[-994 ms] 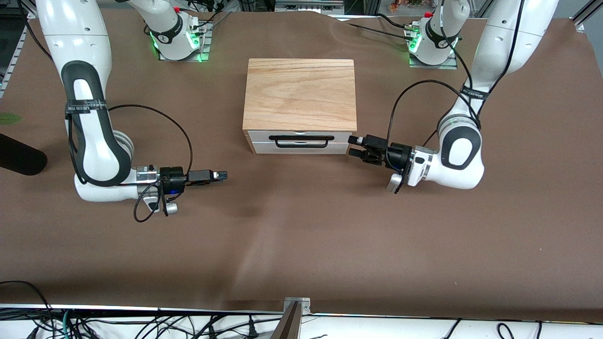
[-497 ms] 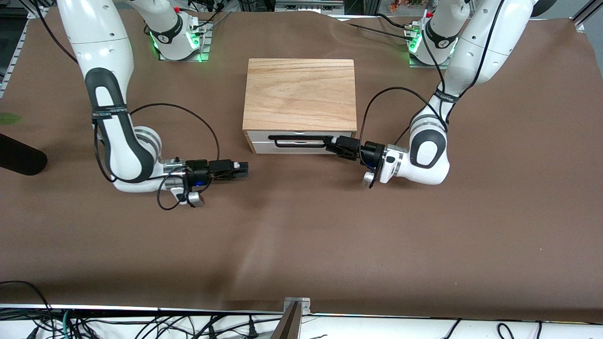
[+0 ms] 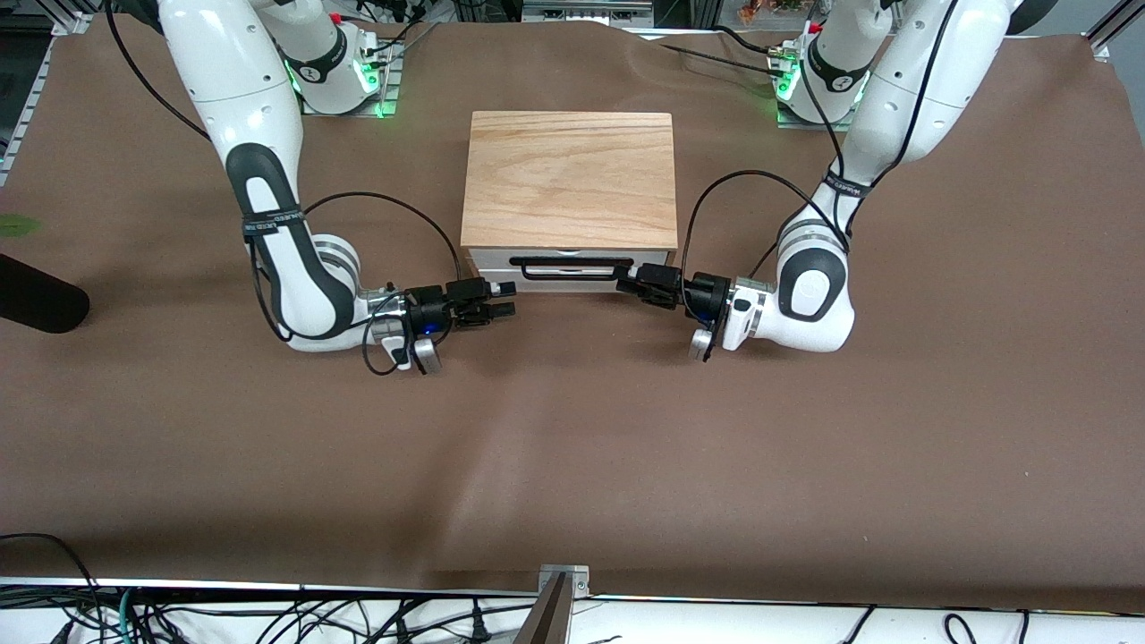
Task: Pull top drawer with both arms simultaneously
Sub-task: 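Close the left gripper and the right gripper on the black handle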
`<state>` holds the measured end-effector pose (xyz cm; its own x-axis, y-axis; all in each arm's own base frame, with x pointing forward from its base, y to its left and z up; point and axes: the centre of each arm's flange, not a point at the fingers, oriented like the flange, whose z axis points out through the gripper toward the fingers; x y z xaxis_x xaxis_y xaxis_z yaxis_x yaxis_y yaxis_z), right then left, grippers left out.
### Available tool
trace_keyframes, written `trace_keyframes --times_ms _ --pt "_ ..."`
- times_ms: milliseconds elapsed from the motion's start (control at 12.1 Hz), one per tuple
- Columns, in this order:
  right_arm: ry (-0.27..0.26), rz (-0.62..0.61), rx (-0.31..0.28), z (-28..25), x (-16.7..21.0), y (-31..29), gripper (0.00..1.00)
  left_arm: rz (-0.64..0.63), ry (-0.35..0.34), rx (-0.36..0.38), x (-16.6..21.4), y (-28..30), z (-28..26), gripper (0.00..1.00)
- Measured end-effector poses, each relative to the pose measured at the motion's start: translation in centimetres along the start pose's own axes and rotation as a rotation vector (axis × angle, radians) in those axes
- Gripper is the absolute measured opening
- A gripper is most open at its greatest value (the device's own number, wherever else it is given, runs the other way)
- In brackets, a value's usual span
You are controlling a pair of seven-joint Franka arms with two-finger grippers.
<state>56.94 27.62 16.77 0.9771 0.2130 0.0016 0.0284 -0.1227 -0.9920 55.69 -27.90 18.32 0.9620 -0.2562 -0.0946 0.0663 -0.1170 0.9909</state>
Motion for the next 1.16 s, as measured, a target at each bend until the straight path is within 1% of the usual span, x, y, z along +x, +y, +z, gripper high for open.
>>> trace_keyframes --times_ms 166,248,331,414,497,580,662,828,911,994,1076,1159 --pt "-0.021 -0.003 0.019 0.7 -0.8 0.6 1.0 0.012 -0.003 -0.001 -0.1 -0.6 0.2 0.65" --pt "-0.031 -0.001 0.031 0.9 -1.1 0.6 1.0 0.017 -0.005 -0.001 -0.1 -0.6 0.3 0.61" --pt "-0.038 0.0 0.04 1.1 -1.2 0.5 1.0 0.025 -0.007 -0.001 -0.1 -0.6 0.4 0.61" --pt "-0.043 0.001 0.046 1.3 -1.3 0.5 0.99 0.036 -0.009 -0.001 -0.1 -0.5 0.6 0.52" --pt "-0.048 0.002 0.052 1.7 -1.4 0.4 0.99 0.047 -0.006 0.009 -0.1 -0.7 0.6 0.36" --pt "-0.049 0.004 0.058 2.0 -1.5 0.4 0.98 0.051 -0.001 0.015 -0.1 -1.1 0.5 0.25" --pt "-0.047 0.007 0.063 2.1 -1.6 0.4 0.98 0.071 -0.001 0.012 -0.1 -1.3 0.5 0.18" --pt "-0.047 0.009 0.075 2.6 -1.8 0.3 0.93 0.092 -0.001 0.012 -0.1 -1.3 0.5 0.18" --pt "-0.048 0.009 0.078 2.8 -1.8 0.3 0.86 0.095 -0.001 0.012 -0.1 -1.3 0.5 0.18" --pt "-0.049 0.008 0.079 2.8 -1.9 0.3 0.86 0.097 -0.001 0.012 -0.1 -1.3 0.5 0.18" --pt "-0.048 0.006 0.079 2.8 -1.9 0.3 0.72 0.097 -0.001 0.012 -0.1 -1.3 0.5 0.18" --pt "-0.048 0.006 0.079 2.8 -1.9 0.4 0.63 0.098 -0.001 0.012 -0.1 -1.3 0.5 0.18"
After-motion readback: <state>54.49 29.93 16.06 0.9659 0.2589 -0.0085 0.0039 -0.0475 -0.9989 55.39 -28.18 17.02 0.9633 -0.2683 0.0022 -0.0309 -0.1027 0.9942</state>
